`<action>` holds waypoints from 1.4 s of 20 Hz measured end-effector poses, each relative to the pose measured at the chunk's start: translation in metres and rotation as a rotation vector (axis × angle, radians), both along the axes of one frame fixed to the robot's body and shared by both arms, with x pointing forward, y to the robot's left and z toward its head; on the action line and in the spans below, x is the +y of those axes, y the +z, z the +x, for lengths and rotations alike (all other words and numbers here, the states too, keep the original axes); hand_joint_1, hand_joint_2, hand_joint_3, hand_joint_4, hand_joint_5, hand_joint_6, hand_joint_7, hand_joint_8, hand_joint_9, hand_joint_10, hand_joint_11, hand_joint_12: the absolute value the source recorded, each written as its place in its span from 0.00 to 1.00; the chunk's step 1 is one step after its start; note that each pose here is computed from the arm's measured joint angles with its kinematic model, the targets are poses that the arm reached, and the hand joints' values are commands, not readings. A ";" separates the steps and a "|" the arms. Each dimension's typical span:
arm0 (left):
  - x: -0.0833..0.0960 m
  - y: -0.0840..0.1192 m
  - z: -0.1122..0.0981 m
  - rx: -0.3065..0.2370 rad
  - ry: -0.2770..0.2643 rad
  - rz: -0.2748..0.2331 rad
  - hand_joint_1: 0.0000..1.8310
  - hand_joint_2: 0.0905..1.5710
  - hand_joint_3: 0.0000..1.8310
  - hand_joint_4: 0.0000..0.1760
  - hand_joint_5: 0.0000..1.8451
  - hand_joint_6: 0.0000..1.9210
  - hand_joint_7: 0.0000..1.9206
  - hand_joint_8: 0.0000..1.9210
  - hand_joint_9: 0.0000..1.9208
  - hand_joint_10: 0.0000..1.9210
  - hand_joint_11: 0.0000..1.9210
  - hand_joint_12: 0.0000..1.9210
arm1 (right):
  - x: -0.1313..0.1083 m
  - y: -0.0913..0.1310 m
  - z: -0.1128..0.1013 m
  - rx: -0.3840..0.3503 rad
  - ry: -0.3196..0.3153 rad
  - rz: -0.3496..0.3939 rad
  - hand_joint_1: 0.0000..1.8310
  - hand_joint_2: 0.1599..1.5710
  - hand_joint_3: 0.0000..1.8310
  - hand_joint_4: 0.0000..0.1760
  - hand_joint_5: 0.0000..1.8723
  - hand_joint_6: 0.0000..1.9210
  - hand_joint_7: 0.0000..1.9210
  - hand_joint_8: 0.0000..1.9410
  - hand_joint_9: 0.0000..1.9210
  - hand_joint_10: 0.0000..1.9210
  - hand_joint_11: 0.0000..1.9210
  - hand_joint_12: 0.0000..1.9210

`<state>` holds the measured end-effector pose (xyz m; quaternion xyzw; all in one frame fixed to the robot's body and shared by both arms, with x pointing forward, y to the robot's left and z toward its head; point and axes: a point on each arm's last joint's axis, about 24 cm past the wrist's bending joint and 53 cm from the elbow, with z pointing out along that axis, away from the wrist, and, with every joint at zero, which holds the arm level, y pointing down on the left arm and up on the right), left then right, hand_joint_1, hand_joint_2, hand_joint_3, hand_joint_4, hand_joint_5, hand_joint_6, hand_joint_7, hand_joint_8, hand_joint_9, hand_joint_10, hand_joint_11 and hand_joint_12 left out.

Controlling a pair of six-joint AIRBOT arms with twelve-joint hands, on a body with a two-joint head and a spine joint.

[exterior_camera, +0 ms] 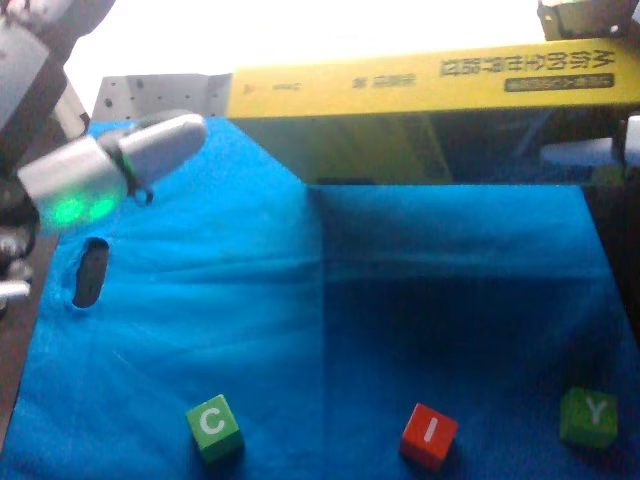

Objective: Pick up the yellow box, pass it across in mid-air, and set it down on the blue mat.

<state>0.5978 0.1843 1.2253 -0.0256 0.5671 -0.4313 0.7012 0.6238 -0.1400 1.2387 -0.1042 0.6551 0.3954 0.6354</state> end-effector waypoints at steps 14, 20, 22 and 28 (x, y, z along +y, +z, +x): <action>0.059 0.000 -0.005 0.005 0.189 -0.051 0.24 0.76 0.01 0.83 0.00 0.00 0.00 0.00 0.00 0.00 0.00 0.00 | -0.097 -0.058 -0.022 0.195 -0.265 0.069 0.89 0.70 0.02 1.00 0.60 1.00 0.68 1.00 0.75 1.00 0.79 1.00; 0.056 0.000 -0.006 -0.001 0.174 -0.047 0.24 0.79 0.01 0.77 0.00 0.00 0.00 0.00 0.00 0.00 0.00 0.00 | -0.108 -0.061 -0.015 0.203 -0.304 0.128 0.60 0.79 0.03 0.00 0.32 0.79 0.39 0.84 0.40 0.96 0.45 1.00; 0.057 0.000 -0.006 0.000 0.178 -0.049 0.26 0.80 0.01 0.78 0.00 0.00 0.00 0.00 0.00 0.00 0.00 0.00 | -0.108 -0.062 -0.015 0.203 -0.306 0.127 0.38 0.77 0.00 0.00 0.17 0.43 0.20 0.39 0.21 0.63 0.16 0.91; 0.057 0.001 -0.006 -0.002 0.178 -0.050 0.27 0.81 0.00 0.64 0.00 0.00 0.00 0.00 0.00 0.00 0.00 0.00 | -0.108 -0.067 -0.014 0.216 -0.303 0.110 0.22 0.73 0.00 0.51 0.00 0.00 0.00 0.00 0.00 0.00 0.00 0.05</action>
